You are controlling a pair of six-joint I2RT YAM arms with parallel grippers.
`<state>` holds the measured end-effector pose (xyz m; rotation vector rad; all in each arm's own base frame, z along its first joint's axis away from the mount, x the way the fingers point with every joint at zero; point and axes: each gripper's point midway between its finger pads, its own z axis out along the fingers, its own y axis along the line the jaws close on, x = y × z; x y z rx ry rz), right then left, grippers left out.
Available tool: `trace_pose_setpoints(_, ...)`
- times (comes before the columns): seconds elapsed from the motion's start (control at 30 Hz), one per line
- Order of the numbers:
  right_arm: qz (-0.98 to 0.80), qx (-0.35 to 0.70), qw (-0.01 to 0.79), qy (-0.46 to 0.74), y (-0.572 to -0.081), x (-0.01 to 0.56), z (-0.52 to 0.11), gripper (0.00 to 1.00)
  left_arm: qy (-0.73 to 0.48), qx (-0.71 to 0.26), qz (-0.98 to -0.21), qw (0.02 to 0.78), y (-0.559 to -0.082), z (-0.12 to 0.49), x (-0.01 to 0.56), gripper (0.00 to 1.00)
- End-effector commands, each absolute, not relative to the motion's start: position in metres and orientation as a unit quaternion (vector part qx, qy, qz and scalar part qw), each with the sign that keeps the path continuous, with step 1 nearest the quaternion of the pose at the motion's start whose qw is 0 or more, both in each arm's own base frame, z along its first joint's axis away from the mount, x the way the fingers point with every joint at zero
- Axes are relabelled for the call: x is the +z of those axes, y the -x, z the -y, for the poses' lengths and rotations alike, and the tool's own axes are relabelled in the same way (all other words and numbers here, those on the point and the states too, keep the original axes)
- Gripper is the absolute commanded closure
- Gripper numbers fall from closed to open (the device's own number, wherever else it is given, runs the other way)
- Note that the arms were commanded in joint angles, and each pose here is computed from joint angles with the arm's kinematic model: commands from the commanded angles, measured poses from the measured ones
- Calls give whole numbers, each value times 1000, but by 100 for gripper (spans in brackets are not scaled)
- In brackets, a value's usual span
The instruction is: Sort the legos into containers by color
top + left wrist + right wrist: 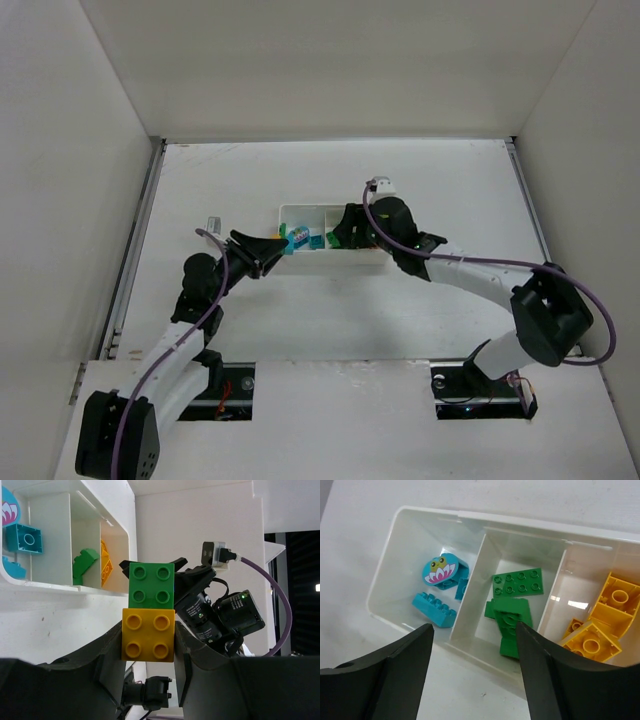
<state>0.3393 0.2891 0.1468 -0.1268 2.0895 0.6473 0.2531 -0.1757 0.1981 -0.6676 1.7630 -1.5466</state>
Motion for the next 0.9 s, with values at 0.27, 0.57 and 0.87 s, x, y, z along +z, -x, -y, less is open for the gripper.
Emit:
trace_pose_setpoints(0.27, -701, 399, 537, 247, -244, 232, -351, 24, 228, -652, -647, 323, -245, 193, 245, 85)
trace_pose_setpoints(0.57, -669, 396, 525, 345, -214, 231, -366, 17, 241, -669, -680, 180, -210, 216, 222, 85)
trace_pose_setpoints(0.87, -653, 420, 510, 370, -195, 236, -374, 25, 229, -668, -691, 156, -191, 226, 211, 84)
